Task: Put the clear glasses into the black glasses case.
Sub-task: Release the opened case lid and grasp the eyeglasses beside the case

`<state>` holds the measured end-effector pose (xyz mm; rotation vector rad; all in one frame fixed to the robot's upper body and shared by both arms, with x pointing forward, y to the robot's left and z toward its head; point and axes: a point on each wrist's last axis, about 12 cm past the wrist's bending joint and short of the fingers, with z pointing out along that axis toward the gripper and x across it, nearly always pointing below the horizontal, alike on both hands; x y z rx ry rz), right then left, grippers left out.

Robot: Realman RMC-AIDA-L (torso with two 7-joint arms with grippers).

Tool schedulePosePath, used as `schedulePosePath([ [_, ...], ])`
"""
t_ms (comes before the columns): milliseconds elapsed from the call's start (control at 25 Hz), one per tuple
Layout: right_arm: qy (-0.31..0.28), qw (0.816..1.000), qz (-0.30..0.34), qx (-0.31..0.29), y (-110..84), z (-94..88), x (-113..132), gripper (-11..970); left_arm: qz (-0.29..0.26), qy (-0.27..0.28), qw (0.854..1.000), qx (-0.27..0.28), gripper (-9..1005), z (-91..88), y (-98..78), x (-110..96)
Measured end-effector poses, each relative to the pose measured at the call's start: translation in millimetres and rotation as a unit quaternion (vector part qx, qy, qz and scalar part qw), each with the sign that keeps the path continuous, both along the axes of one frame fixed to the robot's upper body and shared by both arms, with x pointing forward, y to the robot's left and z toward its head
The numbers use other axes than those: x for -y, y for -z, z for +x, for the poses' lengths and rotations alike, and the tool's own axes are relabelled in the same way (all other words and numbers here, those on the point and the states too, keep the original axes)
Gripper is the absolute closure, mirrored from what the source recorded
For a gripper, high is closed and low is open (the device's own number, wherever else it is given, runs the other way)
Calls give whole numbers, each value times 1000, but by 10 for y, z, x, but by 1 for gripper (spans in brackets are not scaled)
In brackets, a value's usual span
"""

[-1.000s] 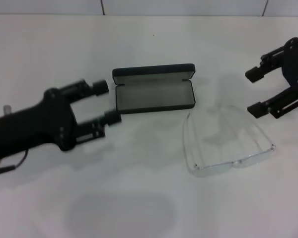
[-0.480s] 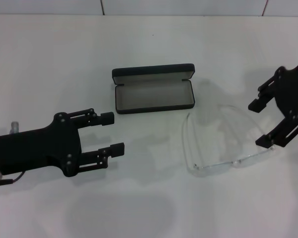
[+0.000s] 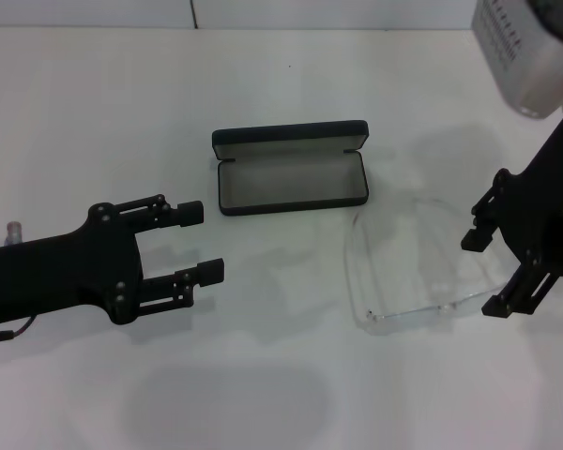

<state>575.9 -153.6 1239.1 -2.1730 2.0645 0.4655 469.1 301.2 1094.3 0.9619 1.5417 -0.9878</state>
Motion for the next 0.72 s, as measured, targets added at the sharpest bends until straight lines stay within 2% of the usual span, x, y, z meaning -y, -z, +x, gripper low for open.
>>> schedulePosePath([
  [200,-7,999,-37,7,141,20,-81,176,-1,1,1000,1,300,6,-1,11],
  [440,-28,998,-58,5,222,-2,-173,176,-2,1,1000,2,302,23,-3,32],
  [720,-44,996,-76,33,330,12,-261,176,-3,2,1000,4,304,38,-8,45],
])
